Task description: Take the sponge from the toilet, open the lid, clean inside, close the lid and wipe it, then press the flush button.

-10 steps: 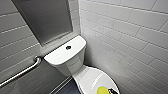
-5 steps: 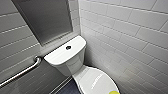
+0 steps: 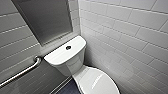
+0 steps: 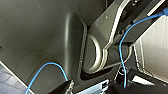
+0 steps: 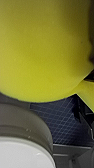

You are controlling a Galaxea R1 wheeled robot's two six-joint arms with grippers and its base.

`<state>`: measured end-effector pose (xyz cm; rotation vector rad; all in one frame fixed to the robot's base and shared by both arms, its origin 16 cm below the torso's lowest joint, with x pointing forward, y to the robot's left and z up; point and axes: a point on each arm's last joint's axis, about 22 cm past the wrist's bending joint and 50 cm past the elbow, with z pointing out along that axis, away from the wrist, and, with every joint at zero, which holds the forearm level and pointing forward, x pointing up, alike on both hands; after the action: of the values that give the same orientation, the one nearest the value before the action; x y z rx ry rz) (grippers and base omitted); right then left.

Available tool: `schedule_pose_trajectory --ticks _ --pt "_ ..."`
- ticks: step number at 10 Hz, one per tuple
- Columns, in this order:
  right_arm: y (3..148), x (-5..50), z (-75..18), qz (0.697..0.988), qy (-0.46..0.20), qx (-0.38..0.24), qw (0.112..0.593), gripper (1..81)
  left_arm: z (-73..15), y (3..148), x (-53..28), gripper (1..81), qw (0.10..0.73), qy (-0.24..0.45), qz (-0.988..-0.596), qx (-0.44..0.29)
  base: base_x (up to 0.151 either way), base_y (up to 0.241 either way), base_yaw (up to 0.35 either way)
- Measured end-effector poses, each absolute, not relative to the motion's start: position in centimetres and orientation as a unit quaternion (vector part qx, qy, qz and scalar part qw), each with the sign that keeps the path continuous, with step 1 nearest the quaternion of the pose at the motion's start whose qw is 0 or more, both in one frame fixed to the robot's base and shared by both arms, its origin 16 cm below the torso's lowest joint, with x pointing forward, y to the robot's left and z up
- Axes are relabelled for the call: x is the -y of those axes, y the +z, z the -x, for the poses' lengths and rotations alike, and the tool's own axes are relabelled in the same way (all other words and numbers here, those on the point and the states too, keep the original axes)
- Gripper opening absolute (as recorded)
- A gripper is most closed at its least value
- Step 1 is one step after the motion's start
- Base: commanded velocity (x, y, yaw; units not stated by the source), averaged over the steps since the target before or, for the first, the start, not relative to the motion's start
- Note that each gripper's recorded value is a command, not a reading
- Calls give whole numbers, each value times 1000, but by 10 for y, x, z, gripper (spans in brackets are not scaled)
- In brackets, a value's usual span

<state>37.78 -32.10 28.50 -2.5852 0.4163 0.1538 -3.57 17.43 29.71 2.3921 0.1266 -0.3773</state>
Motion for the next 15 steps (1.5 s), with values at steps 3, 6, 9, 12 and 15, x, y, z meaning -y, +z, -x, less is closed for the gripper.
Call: schedule_pose_trajectory --ticks 3,6,9,12,15 --pt "270 333 -286 952 94 -178 230 10 44 283 -191 811 322 -151 -934 -41 0 0 0" --pt "278 281 -187 940 135 -199 242 10 43 292 -190 811 313 -143 -938 -35 0 0 0" --pt "302 247 -138 937 132 -207 247 10 36 308 -194 811 305 -120 -944 -24 0 0 0" --pt "315 237 -116 943 108 -208 237 10 32 319 -193 811 293 -94 -952 -7 0 0 0" --pt "320 238 -94 952 81 -209 210 10 23 325 -199 811 270 -71 -960 16 0 0 0"
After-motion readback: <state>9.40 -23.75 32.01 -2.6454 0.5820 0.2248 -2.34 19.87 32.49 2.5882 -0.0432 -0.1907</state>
